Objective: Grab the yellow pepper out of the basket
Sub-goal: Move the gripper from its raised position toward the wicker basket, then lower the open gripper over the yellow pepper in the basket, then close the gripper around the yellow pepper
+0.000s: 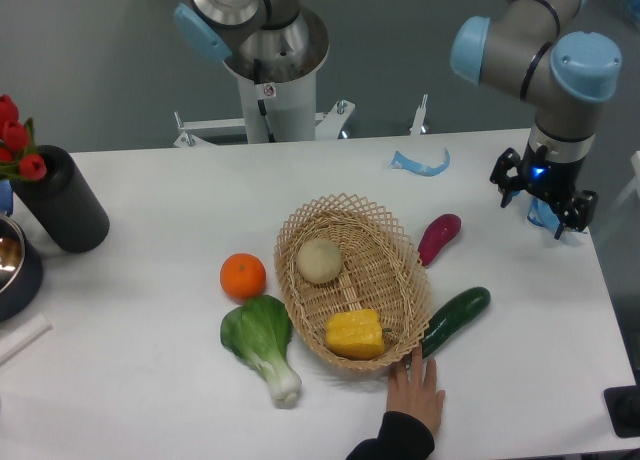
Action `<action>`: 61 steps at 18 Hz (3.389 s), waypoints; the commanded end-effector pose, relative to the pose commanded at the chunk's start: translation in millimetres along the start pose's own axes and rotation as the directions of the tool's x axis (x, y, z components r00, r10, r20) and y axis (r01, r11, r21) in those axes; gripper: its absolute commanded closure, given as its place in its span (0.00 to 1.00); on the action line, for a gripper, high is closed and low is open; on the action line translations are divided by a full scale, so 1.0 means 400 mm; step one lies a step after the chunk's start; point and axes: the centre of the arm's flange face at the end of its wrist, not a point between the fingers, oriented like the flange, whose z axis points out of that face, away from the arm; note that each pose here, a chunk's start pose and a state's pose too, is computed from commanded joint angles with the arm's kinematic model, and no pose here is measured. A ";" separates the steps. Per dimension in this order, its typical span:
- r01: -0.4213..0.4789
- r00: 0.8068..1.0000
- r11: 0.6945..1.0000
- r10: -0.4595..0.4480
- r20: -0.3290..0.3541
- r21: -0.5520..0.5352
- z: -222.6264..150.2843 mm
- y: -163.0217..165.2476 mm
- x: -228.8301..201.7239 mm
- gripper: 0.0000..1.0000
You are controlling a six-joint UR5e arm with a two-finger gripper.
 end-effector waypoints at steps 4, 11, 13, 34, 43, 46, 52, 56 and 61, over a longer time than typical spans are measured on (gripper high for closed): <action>0.000 1.000 1.000 0.000 0.000 0.002 0.000 -0.003 -0.002 0.00; 0.033 0.999 0.999 -0.033 -0.008 -0.004 -0.022 -0.089 0.057 0.00; 0.088 0.996 0.996 -0.088 -0.018 -0.005 -0.008 -0.150 0.084 0.00; -0.195 0.980 0.981 0.195 0.028 -0.003 0.060 -0.620 0.234 0.00; -0.295 0.955 0.955 0.295 -0.036 0.002 0.138 -0.749 0.349 0.00; -0.306 0.951 0.952 0.305 -0.047 0.002 0.141 -0.756 0.374 0.00; -0.314 0.948 0.949 0.314 -0.047 0.002 0.145 -0.768 0.381 0.00; -0.313 0.949 0.950 0.313 -0.047 0.002 0.150 -0.764 0.374 0.00; -0.310 0.949 0.951 0.310 -0.067 -0.001 0.175 -0.757 0.383 0.00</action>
